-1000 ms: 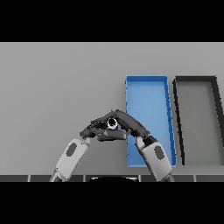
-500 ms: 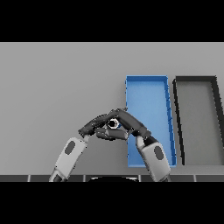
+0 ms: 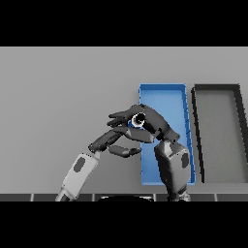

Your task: Pick up the blue pipe and place it into the blue bin.

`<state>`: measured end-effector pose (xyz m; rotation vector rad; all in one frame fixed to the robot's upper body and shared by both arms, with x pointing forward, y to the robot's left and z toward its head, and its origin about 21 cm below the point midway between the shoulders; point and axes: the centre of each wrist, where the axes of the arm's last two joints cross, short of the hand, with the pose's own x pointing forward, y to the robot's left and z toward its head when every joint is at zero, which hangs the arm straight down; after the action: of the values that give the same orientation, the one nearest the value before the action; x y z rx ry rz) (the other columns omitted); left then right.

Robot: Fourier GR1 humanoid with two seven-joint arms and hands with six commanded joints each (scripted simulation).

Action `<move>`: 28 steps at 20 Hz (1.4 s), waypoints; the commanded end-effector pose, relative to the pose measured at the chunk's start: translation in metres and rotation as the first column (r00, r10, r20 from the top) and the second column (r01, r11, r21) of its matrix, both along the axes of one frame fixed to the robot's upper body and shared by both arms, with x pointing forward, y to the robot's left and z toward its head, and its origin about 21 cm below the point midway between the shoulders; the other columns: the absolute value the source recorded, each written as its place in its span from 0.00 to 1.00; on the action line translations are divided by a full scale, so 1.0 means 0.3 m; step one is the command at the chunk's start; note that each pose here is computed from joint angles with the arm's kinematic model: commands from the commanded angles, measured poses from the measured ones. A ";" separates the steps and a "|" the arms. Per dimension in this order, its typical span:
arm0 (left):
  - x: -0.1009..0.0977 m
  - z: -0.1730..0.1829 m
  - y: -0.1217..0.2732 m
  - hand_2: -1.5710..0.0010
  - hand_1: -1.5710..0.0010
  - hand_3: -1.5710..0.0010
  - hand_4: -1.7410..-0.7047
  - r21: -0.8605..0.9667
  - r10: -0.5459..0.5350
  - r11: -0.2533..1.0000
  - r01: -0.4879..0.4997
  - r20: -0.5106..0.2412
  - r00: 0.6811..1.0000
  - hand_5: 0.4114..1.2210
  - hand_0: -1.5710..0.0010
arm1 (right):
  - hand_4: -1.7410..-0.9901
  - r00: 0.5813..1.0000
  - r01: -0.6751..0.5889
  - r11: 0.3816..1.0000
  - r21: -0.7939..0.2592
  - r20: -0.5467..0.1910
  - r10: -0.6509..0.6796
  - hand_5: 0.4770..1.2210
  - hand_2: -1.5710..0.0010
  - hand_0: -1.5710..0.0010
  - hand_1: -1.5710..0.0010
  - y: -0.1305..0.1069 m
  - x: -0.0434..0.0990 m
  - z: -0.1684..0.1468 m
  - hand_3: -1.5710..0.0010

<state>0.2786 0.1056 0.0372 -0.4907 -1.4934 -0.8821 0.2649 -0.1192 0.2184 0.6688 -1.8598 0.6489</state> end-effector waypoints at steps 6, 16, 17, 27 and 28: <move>-0.009 0.013 0.008 1.00 1.00 1.00 0.77 -0.003 -0.004 1.000 0.004 0.026 1.000 0.07 1.00 | 0.32 0.983 0.165 0.976 0.144 0.052 -0.174 1.00 0.00 0.00 0.00 -0.125 0.090 0.220 0.00; -0.010 0.014 0.039 1.00 1.00 1.00 0.77 -0.001 0.025 1.000 -0.025 0.025 0.999 0.07 1.00 | 0.32 0.837 0.537 0.843 -0.014 -0.111 -0.536 1.00 0.00 0.00 0.00 -0.394 0.164 0.070 0.00; -0.012 0.013 0.040 1.00 1.00 1.00 0.77 -0.010 0.020 1.000 -0.019 0.037 0.999 0.07 1.00 | 0.32 0.813 0.564 0.824 -0.044 -0.145 -0.564 1.00 0.00 0.00 0.00 -0.409 0.164 0.028 0.00; -0.008 0.012 0.053 1.00 1.00 1.00 0.78 -0.004 0.030 1.000 -0.030 0.068 0.997 0.07 1.00 | 0.32 0.539 0.677 0.661 -0.324 -0.394 -0.744 1.00 0.00 0.00 0.00 -0.494 0.107 -0.343 0.00; -0.008 0.006 0.049 1.00 1.00 1.00 0.78 -0.004 0.035 0.999 -0.035 0.067 0.997 0.07 1.00 | 0.32 0.517 0.674 0.653 -0.345 -0.411 -0.751 1.00 0.00 0.00 0.00 -0.482 0.099 -0.374 0.00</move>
<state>0.2762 0.1201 0.0389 -0.4391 -1.5593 -0.8768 0.2944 -0.2638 0.1058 -0.0838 -1.3551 0.0160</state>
